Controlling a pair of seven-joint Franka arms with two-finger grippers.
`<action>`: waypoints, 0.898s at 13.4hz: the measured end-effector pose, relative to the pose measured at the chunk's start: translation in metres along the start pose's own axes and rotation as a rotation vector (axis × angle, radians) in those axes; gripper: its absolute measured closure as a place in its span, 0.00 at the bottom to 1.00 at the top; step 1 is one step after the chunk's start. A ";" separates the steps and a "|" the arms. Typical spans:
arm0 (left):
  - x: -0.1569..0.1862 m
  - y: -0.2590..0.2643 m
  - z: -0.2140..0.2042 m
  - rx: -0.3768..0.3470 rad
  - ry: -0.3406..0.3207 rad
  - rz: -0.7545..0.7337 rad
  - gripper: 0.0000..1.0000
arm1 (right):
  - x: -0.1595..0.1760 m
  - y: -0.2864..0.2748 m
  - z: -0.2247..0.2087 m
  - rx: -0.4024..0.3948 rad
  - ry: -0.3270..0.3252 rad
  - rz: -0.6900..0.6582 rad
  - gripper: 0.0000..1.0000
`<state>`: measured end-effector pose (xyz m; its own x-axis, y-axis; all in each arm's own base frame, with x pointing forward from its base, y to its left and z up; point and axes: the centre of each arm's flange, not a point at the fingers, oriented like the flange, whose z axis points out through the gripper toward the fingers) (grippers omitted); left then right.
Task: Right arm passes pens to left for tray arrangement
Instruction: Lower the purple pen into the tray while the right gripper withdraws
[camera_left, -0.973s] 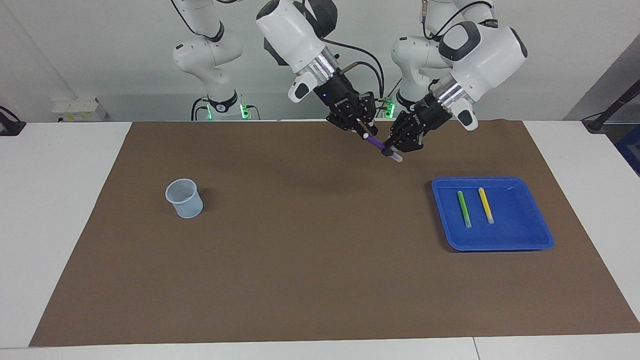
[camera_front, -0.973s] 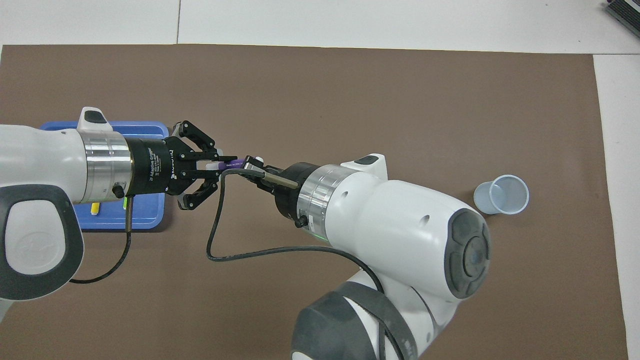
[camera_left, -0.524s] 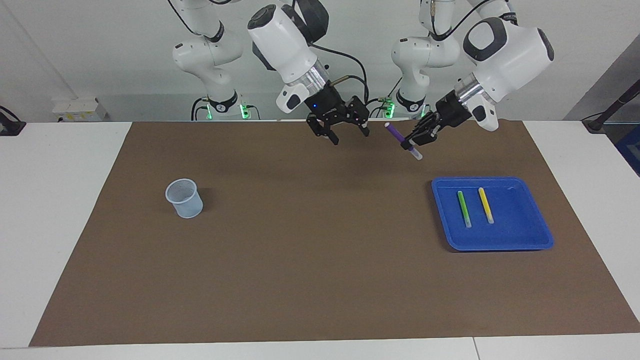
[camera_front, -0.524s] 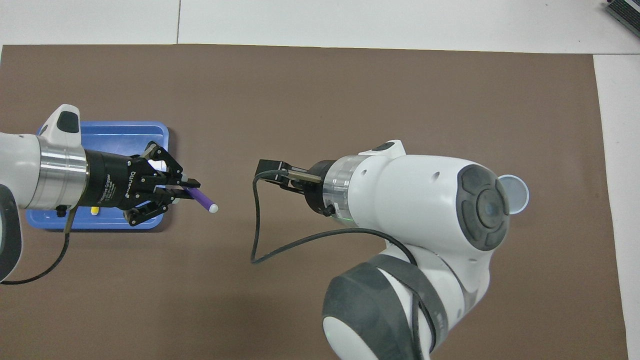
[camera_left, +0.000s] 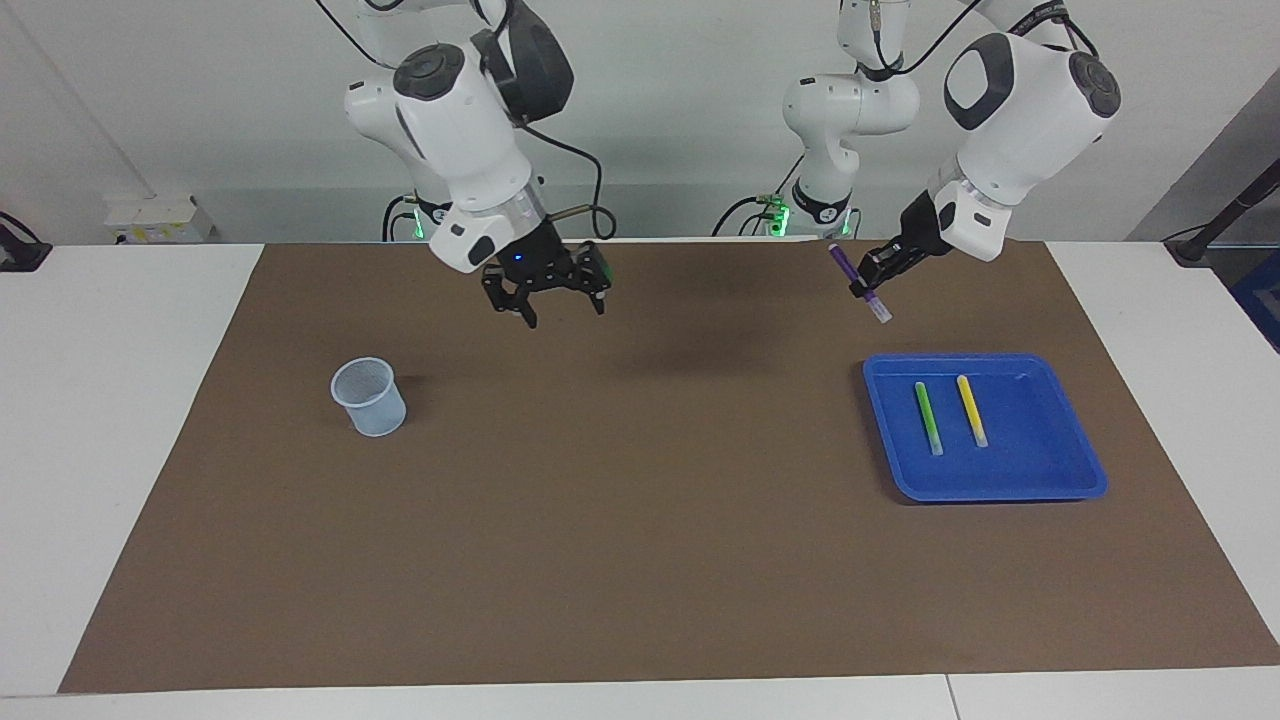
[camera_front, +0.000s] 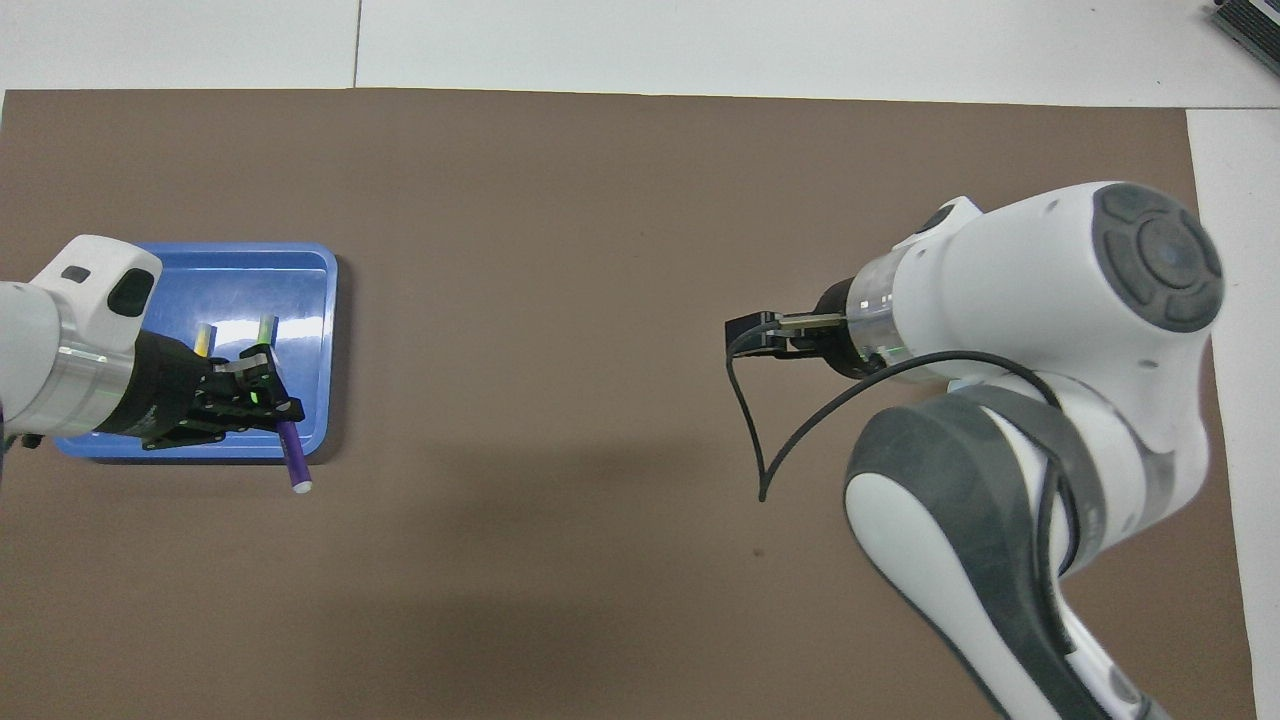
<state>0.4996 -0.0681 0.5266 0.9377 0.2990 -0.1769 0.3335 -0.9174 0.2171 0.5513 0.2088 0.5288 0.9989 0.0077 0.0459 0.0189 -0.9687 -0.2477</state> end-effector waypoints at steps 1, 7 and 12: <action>0.006 -0.015 -0.003 0.039 0.017 0.064 0.83 | 0.004 0.018 -0.002 -0.028 -0.011 -0.018 0.00; 0.054 -0.079 0.013 0.218 0.027 0.310 0.83 | 0.007 0.068 -0.008 -0.167 -0.061 -0.080 0.00; 0.101 -0.112 0.053 0.290 0.039 0.388 0.83 | 0.009 0.091 -0.017 -0.173 -0.070 -0.052 0.00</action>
<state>0.5515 0.0510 0.4339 0.9924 -0.0746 -0.0981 -0.0767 -0.9969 -0.0173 0.5613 0.1164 0.5231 0.9974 0.0704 -0.0151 0.0690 -0.9947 -0.0768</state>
